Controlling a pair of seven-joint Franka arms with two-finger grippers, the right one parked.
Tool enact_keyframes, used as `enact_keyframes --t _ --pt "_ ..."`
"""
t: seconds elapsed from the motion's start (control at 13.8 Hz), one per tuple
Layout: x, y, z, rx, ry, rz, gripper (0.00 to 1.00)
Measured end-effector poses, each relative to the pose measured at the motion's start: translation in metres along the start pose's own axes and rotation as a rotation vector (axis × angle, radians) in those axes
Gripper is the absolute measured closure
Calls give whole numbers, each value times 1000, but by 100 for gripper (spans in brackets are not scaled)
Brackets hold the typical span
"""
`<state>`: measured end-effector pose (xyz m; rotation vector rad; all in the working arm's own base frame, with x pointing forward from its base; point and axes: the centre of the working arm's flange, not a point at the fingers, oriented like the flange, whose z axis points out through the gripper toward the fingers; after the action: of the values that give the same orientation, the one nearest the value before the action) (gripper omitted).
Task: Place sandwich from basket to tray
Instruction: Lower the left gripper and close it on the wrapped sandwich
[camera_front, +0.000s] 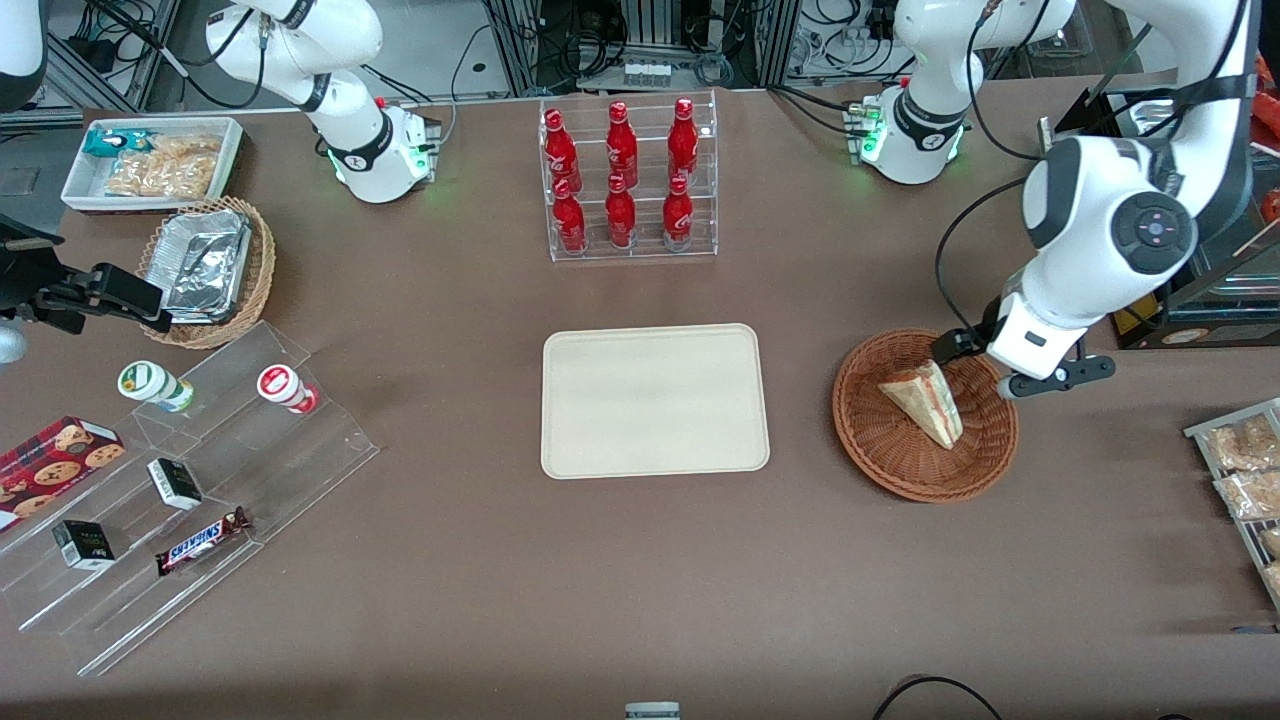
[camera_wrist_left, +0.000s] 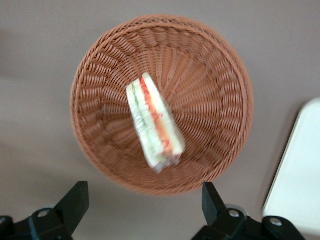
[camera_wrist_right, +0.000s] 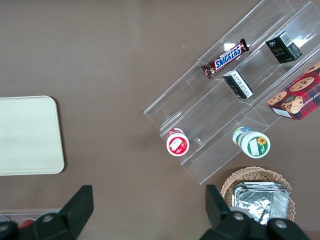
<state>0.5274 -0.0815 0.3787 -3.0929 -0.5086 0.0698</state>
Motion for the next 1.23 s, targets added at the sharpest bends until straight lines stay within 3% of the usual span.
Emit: enact_keyframes --t 0.22,0.51,0.87,1.16,1.23 --pt "-9 4 24 -15 21 -243 0" --pt "-4 6 47 -29 18 -427 0" --pt "1 3 91 -7 -34 -495 0" --pt "5 2 114 -6 -49 -511 0" --pt "5 2 119 -4 -54 -520 7"
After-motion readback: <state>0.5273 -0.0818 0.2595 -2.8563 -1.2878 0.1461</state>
